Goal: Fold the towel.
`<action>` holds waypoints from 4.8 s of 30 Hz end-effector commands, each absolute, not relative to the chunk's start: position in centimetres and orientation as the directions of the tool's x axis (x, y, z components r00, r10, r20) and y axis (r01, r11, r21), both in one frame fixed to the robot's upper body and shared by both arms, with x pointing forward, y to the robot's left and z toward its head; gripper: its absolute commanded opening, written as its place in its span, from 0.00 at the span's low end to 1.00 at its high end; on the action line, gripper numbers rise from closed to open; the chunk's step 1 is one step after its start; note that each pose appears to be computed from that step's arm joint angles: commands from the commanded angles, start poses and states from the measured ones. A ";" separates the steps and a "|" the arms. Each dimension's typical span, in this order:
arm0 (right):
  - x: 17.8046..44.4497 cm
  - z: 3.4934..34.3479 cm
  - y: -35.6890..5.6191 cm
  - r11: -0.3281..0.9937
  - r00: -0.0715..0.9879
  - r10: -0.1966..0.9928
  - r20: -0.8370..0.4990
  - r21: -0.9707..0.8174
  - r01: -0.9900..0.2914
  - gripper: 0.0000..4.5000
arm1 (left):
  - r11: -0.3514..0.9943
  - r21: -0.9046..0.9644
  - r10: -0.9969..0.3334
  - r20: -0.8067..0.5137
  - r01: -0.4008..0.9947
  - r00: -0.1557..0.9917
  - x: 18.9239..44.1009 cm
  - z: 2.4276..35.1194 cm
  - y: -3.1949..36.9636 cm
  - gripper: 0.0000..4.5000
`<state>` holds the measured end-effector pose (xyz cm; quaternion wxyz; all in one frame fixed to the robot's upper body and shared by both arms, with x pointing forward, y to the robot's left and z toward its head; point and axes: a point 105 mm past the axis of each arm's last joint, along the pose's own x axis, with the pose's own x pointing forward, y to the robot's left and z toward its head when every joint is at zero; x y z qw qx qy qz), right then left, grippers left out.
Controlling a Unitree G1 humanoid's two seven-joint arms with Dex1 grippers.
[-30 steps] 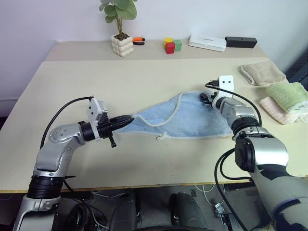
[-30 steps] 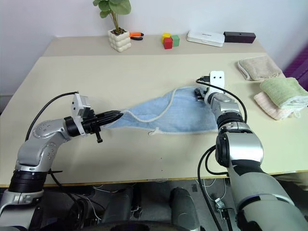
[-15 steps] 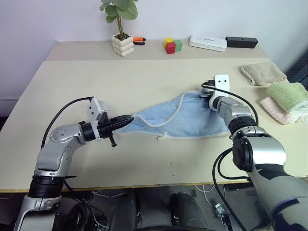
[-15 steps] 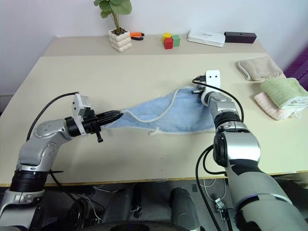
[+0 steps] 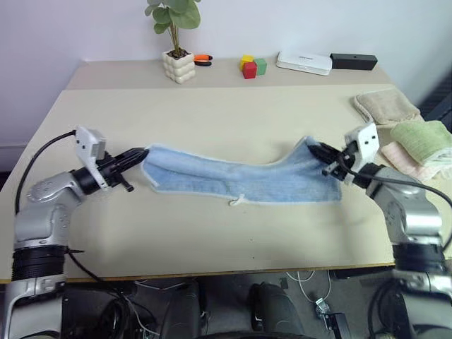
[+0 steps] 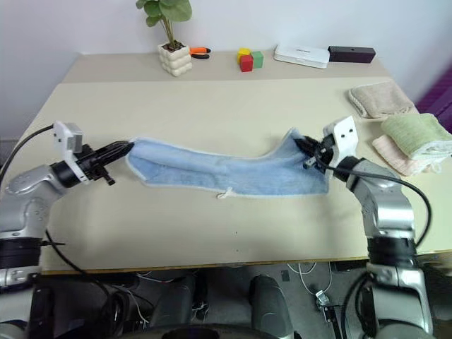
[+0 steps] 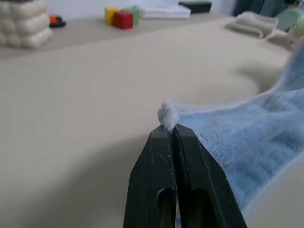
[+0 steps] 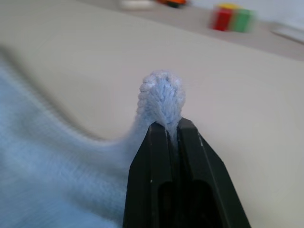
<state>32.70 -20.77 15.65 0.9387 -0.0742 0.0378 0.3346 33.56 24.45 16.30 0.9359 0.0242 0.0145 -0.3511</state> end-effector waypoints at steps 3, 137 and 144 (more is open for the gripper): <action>28.0 12.6 -18.1 0.620 0.609 0.733 -0.303 -0.071 -0.781 0.01 | 0.725 0.049 -0.687 -0.024 0.687 0.726 33.5 17.1 23.9 0.00; 35.3 15.4 -24.7 0.738 0.878 0.476 -0.053 -0.520 -0.431 0.01 | 0.763 0.222 -0.623 0.002 0.607 0.782 38.9 14.9 26.5 0.00; 35.0 12.8 -24.1 0.718 0.870 0.470 -0.151 -0.508 -0.476 0.01 | 0.768 0.192 -0.614 -0.050 0.611 0.788 39.1 13.1 25.9 0.00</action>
